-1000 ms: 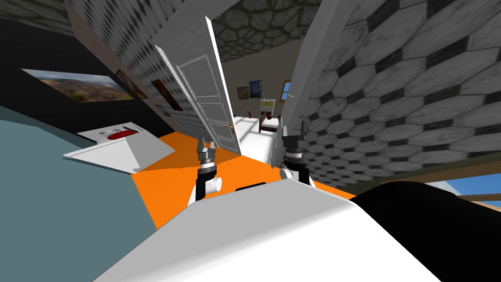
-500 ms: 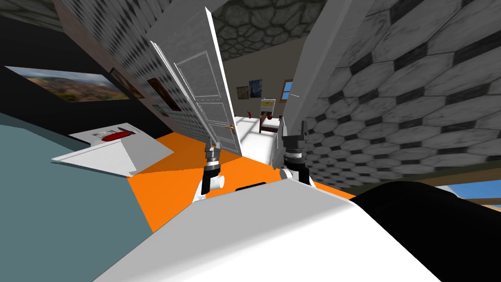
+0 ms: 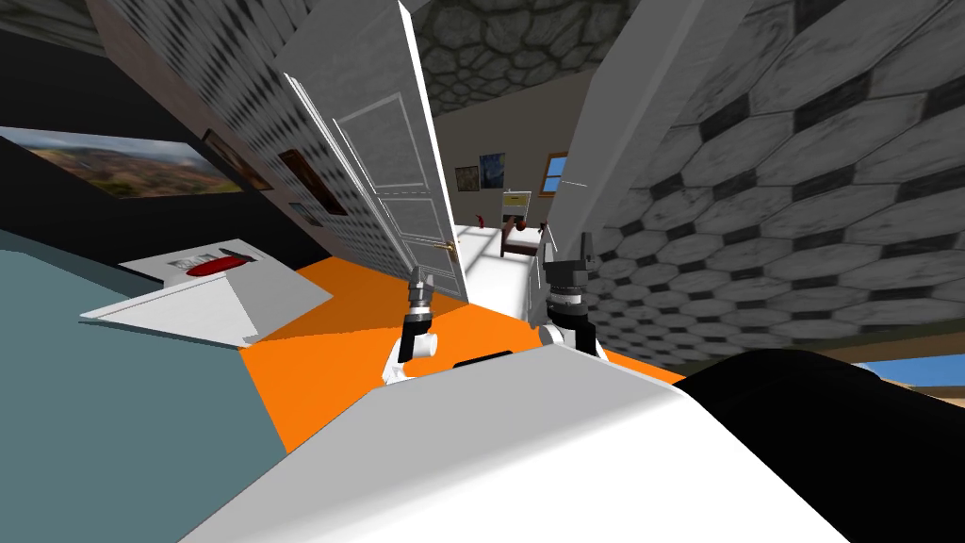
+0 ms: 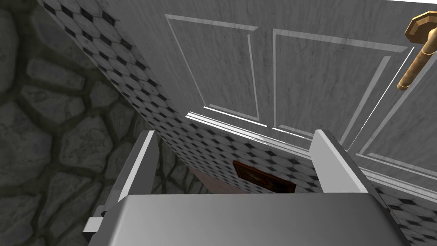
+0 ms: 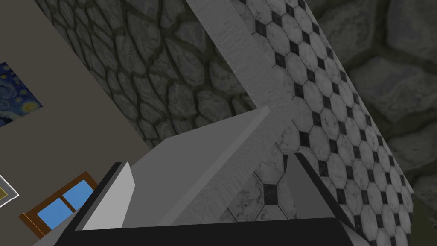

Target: Push the door open

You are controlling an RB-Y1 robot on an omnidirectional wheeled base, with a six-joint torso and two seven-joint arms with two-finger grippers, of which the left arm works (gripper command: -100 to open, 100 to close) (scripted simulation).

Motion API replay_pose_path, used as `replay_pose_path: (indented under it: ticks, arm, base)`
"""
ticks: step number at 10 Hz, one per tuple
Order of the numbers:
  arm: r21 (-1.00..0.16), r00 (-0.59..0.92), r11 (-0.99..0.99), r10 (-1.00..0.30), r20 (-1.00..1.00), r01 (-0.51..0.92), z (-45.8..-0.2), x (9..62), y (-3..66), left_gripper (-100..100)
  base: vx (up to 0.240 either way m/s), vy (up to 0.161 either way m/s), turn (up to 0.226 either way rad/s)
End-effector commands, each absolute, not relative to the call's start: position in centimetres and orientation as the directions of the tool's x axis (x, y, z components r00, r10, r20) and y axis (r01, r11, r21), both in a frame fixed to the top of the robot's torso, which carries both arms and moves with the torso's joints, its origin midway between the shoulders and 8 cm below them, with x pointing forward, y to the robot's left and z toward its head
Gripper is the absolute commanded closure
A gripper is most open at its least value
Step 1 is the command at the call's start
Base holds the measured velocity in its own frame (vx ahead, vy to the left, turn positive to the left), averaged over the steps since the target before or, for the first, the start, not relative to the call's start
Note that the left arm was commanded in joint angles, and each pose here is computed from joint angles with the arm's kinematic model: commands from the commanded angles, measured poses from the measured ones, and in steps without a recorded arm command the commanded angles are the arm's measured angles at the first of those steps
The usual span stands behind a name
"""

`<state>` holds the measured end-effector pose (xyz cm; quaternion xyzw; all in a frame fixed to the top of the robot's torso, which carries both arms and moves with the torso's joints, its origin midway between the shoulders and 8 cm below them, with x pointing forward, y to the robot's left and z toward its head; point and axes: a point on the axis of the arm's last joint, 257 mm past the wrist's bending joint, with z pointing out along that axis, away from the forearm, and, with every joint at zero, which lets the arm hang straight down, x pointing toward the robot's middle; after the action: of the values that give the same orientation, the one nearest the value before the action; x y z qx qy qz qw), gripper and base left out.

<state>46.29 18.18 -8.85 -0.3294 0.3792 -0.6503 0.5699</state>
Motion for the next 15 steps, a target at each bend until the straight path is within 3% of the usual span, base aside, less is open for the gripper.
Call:
replay_pose_path:
  ticks: [1,15]
  arm:
    - [-0.88,-0.155,-0.073,-0.988,-0.001,0.469,-9.9,47.1,17.3,-100]
    - [-0.953,-0.307,-0.101,-0.952,0.009,0.285,-18.3,52.9,10.8,-100]
  base:
    - [0.089,0.088,-0.024]
    - [0.086,0.083,-0.023]
